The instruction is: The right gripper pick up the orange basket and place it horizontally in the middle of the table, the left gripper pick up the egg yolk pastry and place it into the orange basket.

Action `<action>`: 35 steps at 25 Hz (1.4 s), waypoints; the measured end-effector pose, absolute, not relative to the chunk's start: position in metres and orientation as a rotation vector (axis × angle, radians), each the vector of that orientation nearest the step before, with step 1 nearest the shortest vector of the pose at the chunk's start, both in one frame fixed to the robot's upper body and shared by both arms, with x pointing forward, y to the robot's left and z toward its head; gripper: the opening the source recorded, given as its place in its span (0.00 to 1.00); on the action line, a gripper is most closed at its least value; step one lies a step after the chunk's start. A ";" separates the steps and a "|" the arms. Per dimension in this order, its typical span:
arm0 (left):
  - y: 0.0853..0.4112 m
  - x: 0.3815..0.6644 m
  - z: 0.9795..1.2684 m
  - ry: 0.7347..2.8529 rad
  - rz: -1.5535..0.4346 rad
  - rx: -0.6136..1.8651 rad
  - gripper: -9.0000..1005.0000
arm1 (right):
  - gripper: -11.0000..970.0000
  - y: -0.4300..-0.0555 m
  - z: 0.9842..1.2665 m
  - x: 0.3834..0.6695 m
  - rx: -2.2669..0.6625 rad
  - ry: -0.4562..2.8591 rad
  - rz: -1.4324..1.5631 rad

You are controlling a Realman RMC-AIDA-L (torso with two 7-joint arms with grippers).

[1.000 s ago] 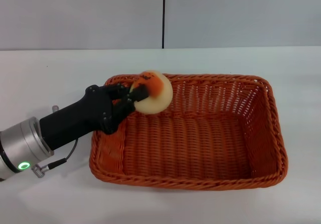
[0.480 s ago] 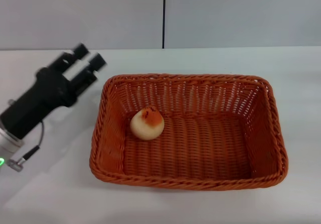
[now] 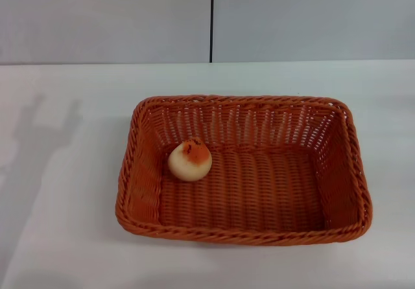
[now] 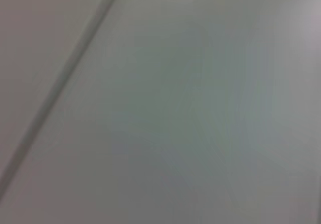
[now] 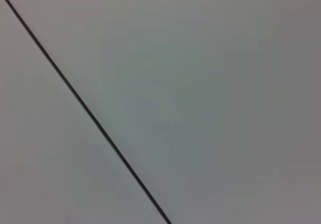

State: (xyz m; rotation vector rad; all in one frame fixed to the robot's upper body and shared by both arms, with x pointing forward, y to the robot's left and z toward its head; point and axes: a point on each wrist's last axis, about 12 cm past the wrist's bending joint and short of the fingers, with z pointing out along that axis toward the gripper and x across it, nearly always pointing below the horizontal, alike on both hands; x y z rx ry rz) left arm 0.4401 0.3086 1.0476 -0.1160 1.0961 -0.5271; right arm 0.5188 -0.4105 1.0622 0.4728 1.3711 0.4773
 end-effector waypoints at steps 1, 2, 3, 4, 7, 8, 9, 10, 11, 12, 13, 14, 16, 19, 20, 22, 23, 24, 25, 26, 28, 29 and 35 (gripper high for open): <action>0.310 0.438 1.048 1.089 -0.508 -0.128 0.83 | 0.62 -0.410 1.061 0.518 0.472 1.373 0.473; 0.311 0.436 1.047 1.080 -0.487 -0.145 0.83 | 0.62 -0.410 1.061 0.517 0.473 1.374 0.469; 0.312 0.436 1.048 1.075 -0.480 -0.155 0.83 | 0.62 -0.410 1.060 0.517 0.475 1.374 0.467; 0.313 0.436 1.048 1.069 -0.473 -0.168 0.83 | 0.62 -0.410 1.059 0.516 0.479 1.374 0.464; 0.314 0.436 1.049 1.054 -0.468 -0.195 0.83 | 0.62 -0.411 1.056 0.511 0.512 1.351 0.433; 0.314 0.436 1.049 1.051 -0.466 -0.202 0.83 | 0.62 -0.411 1.055 0.509 0.524 1.338 0.418; 0.315 0.435 1.049 1.050 -0.464 -0.206 0.83 | 0.62 -0.411 1.054 0.507 0.539 1.324 0.401; 0.315 0.435 1.049 1.050 -0.462 -0.210 0.83 | 0.62 -0.411 1.053 0.506 0.549 1.314 0.386; 0.315 0.435 1.049 1.049 -0.460 -0.211 0.83 | 0.62 -0.410 1.052 0.504 0.559 1.305 0.373; 0.315 0.435 1.049 1.049 -0.460 -0.211 0.83 | 0.62 -0.409 1.050 0.503 0.569 1.298 0.362; 0.316 0.434 1.049 1.048 -0.459 -0.212 0.83 | 0.62 -0.409 1.049 0.503 0.575 1.295 0.354; 0.316 0.434 1.049 1.047 -0.459 -0.213 0.83 | 0.62 -0.408 1.048 0.502 0.581 1.292 0.347; 0.315 0.434 1.049 1.044 -0.461 -0.217 0.83 | 0.62 -0.407 1.047 0.502 0.581 1.293 0.336; 0.314 0.435 1.049 1.046 -0.464 -0.224 0.83 | 0.62 -0.405 1.045 0.502 0.574 1.299 0.326; 0.314 0.435 1.049 1.046 -0.465 -0.223 0.83 | 0.62 -0.405 1.045 0.502 0.573 1.300 0.325; 0.313 0.437 1.049 1.045 -0.467 -0.223 0.83 | 0.62 -0.405 1.045 0.502 0.572 1.299 0.325; 0.312 0.437 1.049 1.047 -0.470 -0.226 0.83 | 0.62 -0.405 1.045 0.503 0.572 1.299 0.326; 0.312 0.438 1.049 1.047 -0.475 -0.230 0.83 | 0.62 -0.405 1.046 0.503 0.572 1.298 0.326; 0.311 0.439 1.049 1.049 -0.485 -0.239 0.83 | 0.62 -0.405 1.046 0.503 0.572 1.298 0.327; 0.311 0.439 1.049 1.050 -0.494 -0.247 0.83 | 0.62 -0.404 1.046 0.504 0.570 1.296 0.329; 0.311 0.440 1.048 1.051 -0.504 -0.256 0.83 | 0.62 -0.404 1.047 0.505 0.569 1.295 0.330; 0.311 0.440 1.049 1.049 -0.504 -0.258 0.83 | 0.62 -0.404 1.047 0.506 0.570 1.290 0.331; 0.312 0.440 1.050 1.035 -0.503 -0.257 0.83 | 0.62 -0.404 1.051 0.510 0.568 1.277 0.333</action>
